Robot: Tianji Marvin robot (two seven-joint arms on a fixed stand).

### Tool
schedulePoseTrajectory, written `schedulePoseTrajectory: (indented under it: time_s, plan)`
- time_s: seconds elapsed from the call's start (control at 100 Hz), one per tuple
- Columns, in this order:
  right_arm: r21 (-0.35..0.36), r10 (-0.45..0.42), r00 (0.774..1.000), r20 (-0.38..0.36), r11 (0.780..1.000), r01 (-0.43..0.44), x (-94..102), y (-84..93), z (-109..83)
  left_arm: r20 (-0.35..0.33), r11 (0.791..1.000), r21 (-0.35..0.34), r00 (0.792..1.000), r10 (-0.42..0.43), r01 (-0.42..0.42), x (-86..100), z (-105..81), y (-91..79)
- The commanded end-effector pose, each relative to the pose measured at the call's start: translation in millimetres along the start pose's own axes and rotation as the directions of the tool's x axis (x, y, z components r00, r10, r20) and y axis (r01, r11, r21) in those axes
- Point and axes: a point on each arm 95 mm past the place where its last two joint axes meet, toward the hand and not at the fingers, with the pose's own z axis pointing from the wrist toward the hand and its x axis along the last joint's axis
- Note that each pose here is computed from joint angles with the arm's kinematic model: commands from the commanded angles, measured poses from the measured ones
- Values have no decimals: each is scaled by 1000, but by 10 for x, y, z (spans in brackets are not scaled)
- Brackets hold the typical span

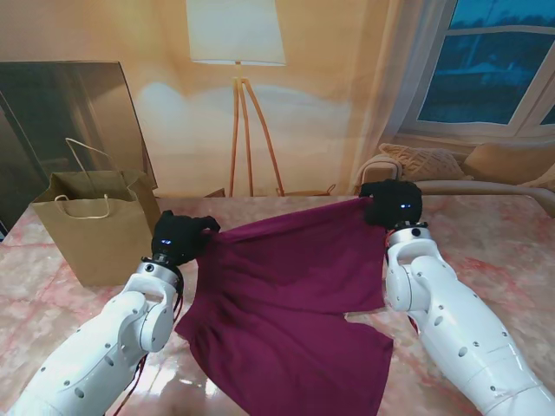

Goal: Fold the socks and the shorts into the kraft paper bag

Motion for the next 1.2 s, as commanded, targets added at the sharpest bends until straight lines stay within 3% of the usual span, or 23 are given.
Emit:
schedulePoseTrajectory:
  time_s: [0.0, 0.1, 0.34, 0.78, 0.94, 1.19]
  plan:
    - [-19, -5, 1000, -31, 1000, 5, 27, 117, -51, 21, 999, 9, 999, -34, 34, -30, 29, -16]
    - [-24, -18, 997, -75, 1000, 17, 6, 222, -174, 41, 996, 9, 995, -93, 93, -49, -8, 1]
    - [-49, -39, 981, -188, 998, 30, -76, 454, -635, 21, 994, 20, 994, -110, 110, -121, -223, 18]
    - [-30, -12, 920, -393, 1000, 0, -27, 768, -1509, -3, 990, 36, 991, -136, 136, -189, -627, 96]
    - [19, 26, 889, -456, 1000, -20, 52, 763, -1761, -7, 989, 25, 990, -143, 143, -208, -729, 175]
    - [175, 130, 821, -556, 984, -37, 258, 594, -2168, -2, 987, -22, 988, -157, 157, -275, -903, 339]
